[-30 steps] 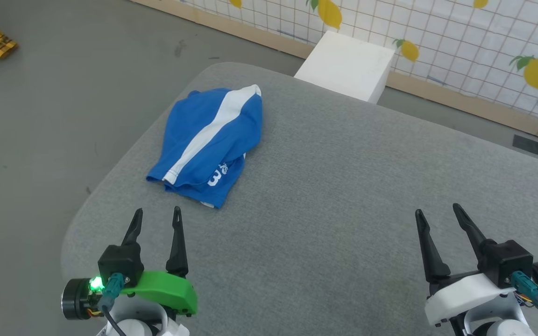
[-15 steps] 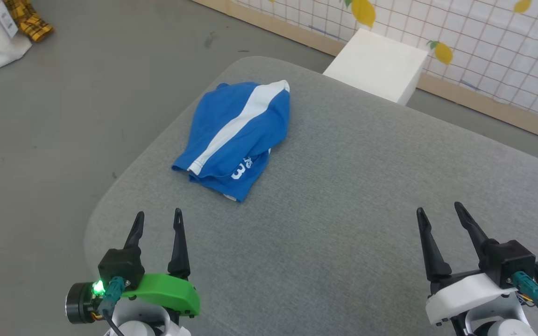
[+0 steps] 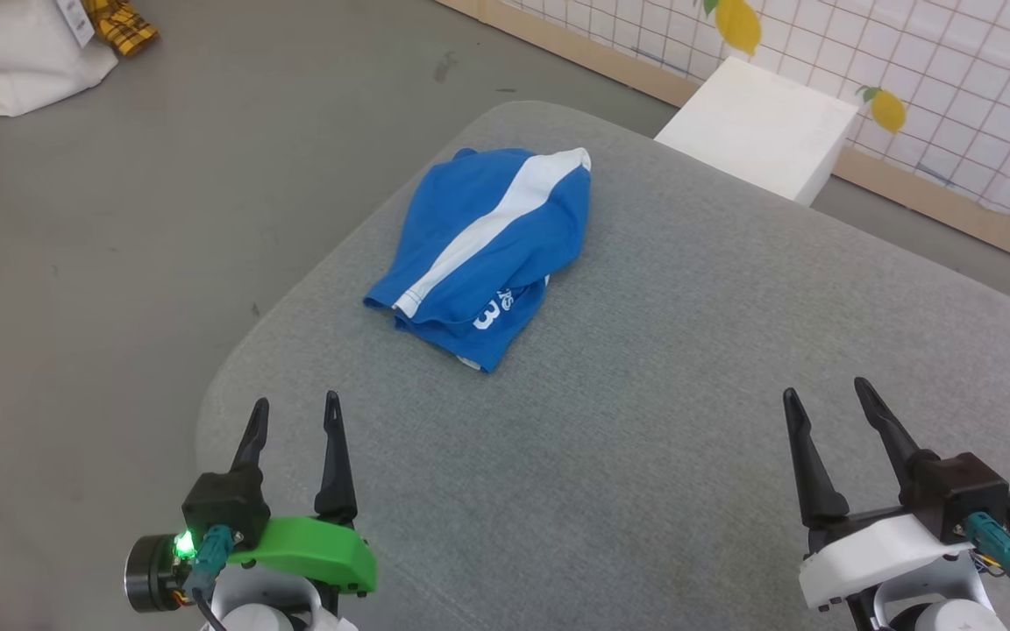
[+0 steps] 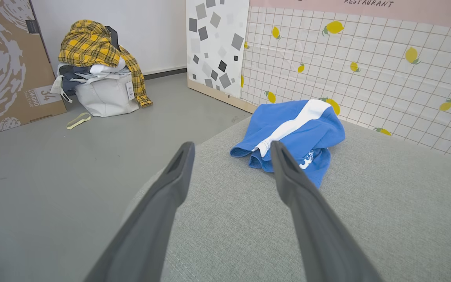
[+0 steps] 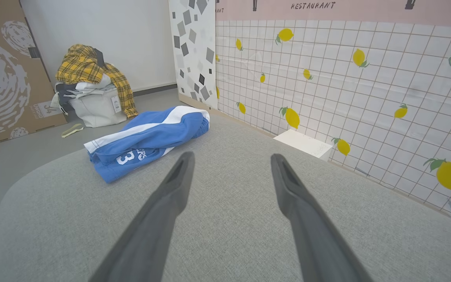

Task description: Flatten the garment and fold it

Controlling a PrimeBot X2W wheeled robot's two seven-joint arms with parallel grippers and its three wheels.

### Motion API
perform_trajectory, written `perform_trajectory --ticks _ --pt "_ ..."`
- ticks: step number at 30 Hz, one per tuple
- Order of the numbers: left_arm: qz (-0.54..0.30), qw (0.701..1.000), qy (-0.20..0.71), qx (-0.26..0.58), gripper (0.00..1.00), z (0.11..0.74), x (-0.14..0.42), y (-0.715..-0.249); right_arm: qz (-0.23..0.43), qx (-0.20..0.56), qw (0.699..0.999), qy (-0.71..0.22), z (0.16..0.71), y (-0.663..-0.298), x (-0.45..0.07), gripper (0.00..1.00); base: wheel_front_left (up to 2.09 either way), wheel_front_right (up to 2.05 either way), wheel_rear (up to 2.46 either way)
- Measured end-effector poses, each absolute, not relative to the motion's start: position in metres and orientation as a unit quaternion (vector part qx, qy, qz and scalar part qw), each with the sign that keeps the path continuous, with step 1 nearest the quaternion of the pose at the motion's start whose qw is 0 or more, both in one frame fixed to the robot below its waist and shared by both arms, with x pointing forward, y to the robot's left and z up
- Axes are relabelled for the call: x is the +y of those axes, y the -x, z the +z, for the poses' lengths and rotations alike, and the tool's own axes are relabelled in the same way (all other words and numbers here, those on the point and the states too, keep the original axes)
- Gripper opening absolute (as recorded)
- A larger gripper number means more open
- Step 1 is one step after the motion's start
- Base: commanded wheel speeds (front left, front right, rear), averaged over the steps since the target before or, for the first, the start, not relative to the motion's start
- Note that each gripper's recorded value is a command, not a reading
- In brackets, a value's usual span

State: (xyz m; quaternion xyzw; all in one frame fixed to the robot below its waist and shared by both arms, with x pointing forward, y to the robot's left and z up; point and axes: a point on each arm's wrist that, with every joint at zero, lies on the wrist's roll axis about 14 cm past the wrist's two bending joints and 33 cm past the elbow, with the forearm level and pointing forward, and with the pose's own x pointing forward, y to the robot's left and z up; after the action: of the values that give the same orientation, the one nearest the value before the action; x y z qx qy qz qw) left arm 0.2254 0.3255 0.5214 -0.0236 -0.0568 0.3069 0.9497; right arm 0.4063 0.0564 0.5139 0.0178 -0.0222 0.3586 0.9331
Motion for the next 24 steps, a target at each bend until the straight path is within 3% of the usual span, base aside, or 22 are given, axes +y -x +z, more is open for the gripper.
perform_trajectory --ticks 17,24 --pt "0.314 0.947 0.041 -0.058 1.0 0.516 0.329 -0.224 0.361 -0.029 0.932 -0.026 0.515 -0.407 0.059 1.0 0.0 0.0 0.0" --pt "0.284 0.954 0.066 -0.064 1.0 0.54 0.344 -0.283 0.346 -0.027 0.937 -0.033 0.513 -0.418 0.05 1.0 0.0 0.0 0.0"
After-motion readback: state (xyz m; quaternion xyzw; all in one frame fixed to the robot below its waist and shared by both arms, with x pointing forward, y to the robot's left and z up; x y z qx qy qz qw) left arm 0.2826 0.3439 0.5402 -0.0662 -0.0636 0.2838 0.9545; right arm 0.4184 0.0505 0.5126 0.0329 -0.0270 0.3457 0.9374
